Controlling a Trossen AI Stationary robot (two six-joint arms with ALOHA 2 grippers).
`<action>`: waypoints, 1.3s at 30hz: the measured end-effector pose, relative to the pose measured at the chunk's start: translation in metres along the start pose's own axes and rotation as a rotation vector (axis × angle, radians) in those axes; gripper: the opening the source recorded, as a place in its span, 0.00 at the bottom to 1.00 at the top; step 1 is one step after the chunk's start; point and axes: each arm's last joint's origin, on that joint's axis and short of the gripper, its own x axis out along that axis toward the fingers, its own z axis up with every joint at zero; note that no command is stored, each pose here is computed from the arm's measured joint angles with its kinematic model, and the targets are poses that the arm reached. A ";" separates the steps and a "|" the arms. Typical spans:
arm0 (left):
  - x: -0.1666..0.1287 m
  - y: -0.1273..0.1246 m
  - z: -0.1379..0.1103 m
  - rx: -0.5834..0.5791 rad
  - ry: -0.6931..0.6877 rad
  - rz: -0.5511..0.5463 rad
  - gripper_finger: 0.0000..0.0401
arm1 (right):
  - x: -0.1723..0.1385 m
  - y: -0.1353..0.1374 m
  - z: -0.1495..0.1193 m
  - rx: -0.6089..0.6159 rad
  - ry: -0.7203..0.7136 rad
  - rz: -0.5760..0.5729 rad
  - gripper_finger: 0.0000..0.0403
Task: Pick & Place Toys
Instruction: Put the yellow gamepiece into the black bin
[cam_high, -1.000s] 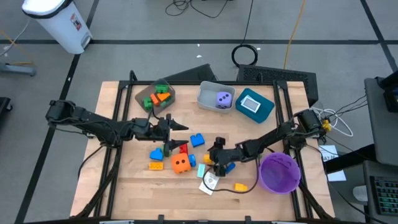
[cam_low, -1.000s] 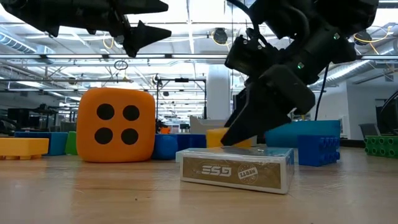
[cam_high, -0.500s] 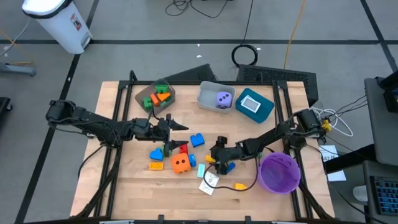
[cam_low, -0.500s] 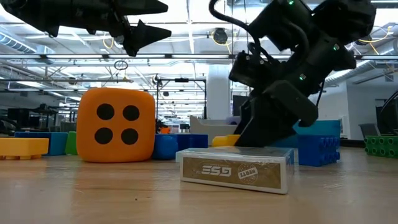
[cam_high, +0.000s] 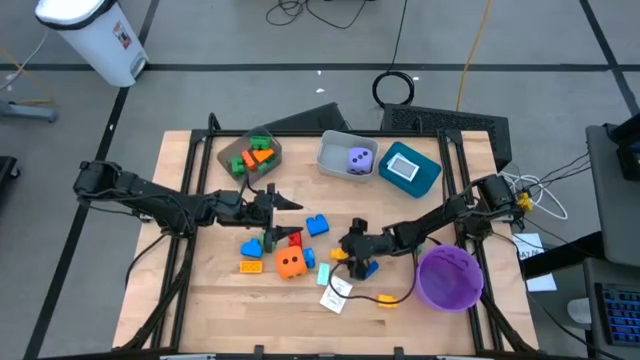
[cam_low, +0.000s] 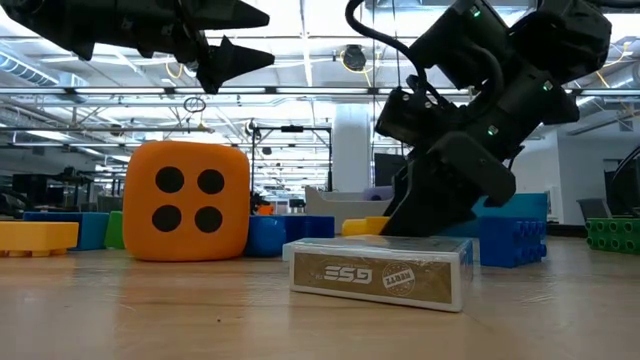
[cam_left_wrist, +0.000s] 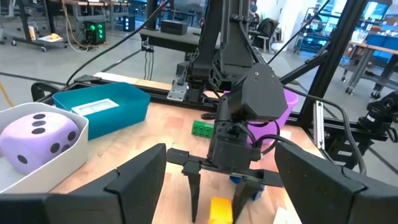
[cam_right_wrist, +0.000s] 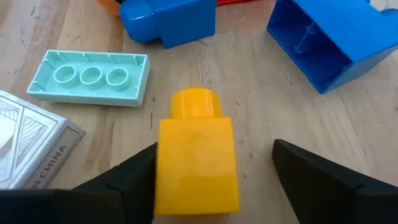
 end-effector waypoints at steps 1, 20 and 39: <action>0.000 0.000 0.000 -0.007 0.000 0.000 0.77 | 0.000 0.000 0.000 -0.006 -0.007 0.001 0.64; 0.001 0.007 -0.001 -0.019 0.019 -0.002 0.77 | -0.063 -0.006 0.058 -0.185 -0.302 0.012 0.31; 0.070 0.042 0.018 -0.539 0.006 0.023 0.77 | -0.106 -0.027 0.082 -0.313 -0.423 -0.250 0.32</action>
